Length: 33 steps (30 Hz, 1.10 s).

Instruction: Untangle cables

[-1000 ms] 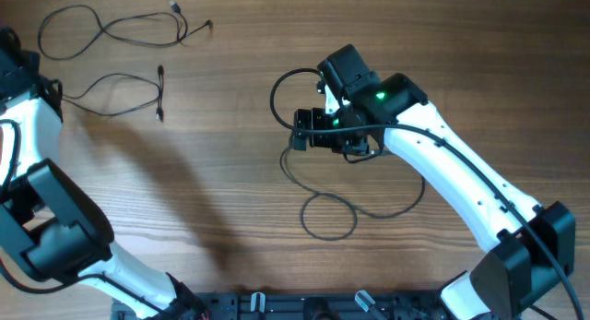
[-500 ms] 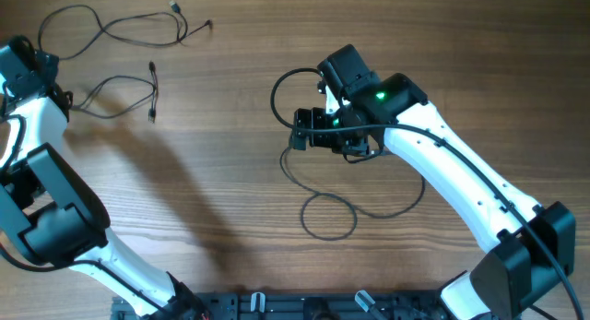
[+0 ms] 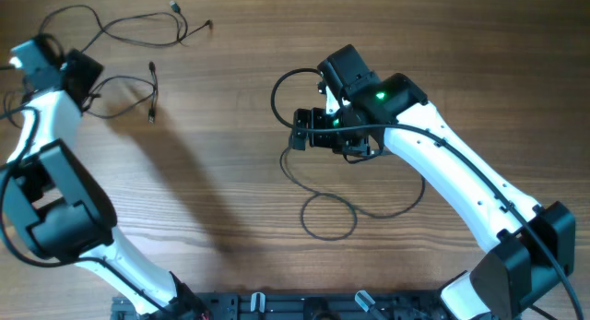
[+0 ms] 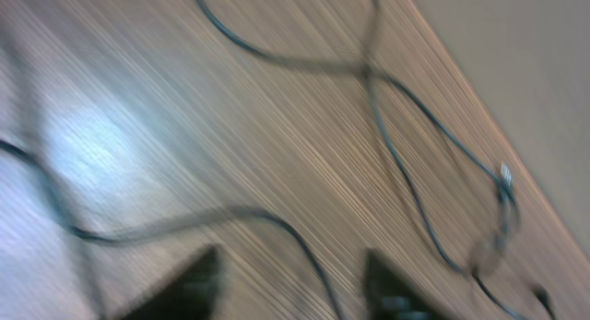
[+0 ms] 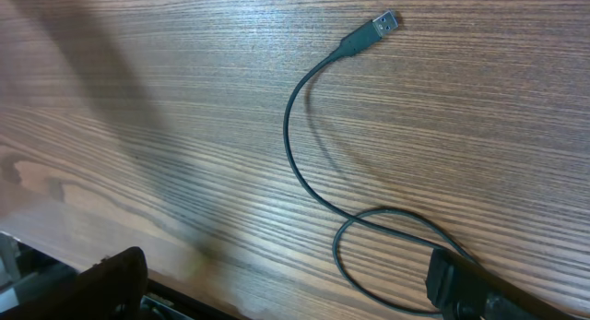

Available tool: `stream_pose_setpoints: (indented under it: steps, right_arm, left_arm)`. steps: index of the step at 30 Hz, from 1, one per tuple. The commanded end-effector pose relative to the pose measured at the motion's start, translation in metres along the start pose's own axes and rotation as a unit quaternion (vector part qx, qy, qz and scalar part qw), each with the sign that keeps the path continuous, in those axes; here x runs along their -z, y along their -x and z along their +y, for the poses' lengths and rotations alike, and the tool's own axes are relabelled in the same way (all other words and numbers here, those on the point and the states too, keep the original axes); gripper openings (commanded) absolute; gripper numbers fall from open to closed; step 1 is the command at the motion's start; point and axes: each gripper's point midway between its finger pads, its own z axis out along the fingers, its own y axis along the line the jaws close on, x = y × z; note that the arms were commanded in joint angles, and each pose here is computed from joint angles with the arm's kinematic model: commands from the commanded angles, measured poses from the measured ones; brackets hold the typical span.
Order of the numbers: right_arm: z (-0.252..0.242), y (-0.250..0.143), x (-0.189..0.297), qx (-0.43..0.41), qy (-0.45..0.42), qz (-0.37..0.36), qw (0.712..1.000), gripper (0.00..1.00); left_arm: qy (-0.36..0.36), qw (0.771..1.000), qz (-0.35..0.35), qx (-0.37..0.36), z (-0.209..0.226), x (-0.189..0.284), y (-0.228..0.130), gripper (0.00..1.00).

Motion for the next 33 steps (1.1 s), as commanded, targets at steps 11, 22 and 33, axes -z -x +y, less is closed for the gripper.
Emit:
stream_pose_setpoints:
  steps: [11,22,33]
  right_arm:
    - [-0.007,0.011,0.001,0.006,-0.028,-0.030,0.999,0.99]
    - [-0.009,0.011,0.002,-0.002,-0.034,-0.030,0.999,1.00]
    - [-0.003,0.003,0.001,-0.043,-0.015,-0.010,0.999,0.99]
  left_arm:
    - [0.040,0.996,0.036,-0.067,-0.039,-0.002,-0.054,0.15]
    - [0.056,0.997,0.026,-0.051,-0.034,-0.005,-0.054,0.67]
    - [0.078,0.993,0.067,-0.060,-0.019,-0.033,-0.089,0.20]
